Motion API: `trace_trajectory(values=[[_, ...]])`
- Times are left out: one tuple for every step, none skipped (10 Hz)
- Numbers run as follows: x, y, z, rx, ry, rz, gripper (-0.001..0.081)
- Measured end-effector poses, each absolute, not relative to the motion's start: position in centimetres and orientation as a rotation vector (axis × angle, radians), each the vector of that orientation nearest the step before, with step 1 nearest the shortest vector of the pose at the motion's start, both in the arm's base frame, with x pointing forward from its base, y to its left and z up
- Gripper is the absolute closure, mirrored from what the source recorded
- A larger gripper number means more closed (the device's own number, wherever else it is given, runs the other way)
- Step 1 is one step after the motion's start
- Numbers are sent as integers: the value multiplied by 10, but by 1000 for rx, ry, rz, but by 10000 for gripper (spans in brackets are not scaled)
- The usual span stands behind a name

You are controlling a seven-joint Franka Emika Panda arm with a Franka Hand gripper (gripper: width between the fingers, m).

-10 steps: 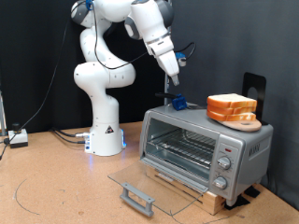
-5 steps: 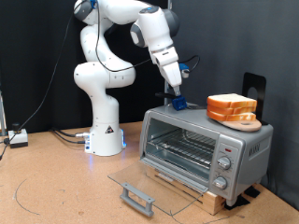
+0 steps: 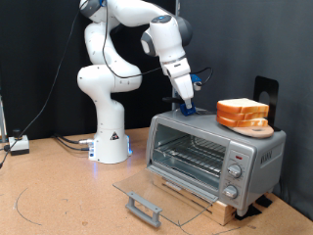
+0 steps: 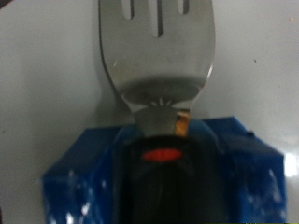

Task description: Make a piece of toast with the oven

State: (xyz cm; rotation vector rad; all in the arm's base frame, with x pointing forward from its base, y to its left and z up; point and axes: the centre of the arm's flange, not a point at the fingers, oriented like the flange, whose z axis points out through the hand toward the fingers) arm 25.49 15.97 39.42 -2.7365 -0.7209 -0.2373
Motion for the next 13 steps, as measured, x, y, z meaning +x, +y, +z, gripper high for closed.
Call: trace_trajectory(values=[[254, 162, 391, -2735, -725, -242, -1], [253, 164, 388, -2734, -734, -239, -1], [251, 166, 386, -2733, -744, -237, -1], [250, 169, 385, -2729, -751, -238, -1], [249, 171, 384, -2727, -753, -243, -1], [248, 174, 382, -2728, -756, -249, -1], [248, 175, 381, -2732, -759, -254, -1], [247, 177, 380, -2736, -758, -260, 85], [247, 179, 379, -2742, -760, -270, 85], [247, 180, 378, -2747, -761, -275, 220], [247, 181, 378, -2749, -759, -279, 220], [247, 181, 378, -2751, -755, -281, 336], [247, 182, 378, -2754, -750, -282, 336]])
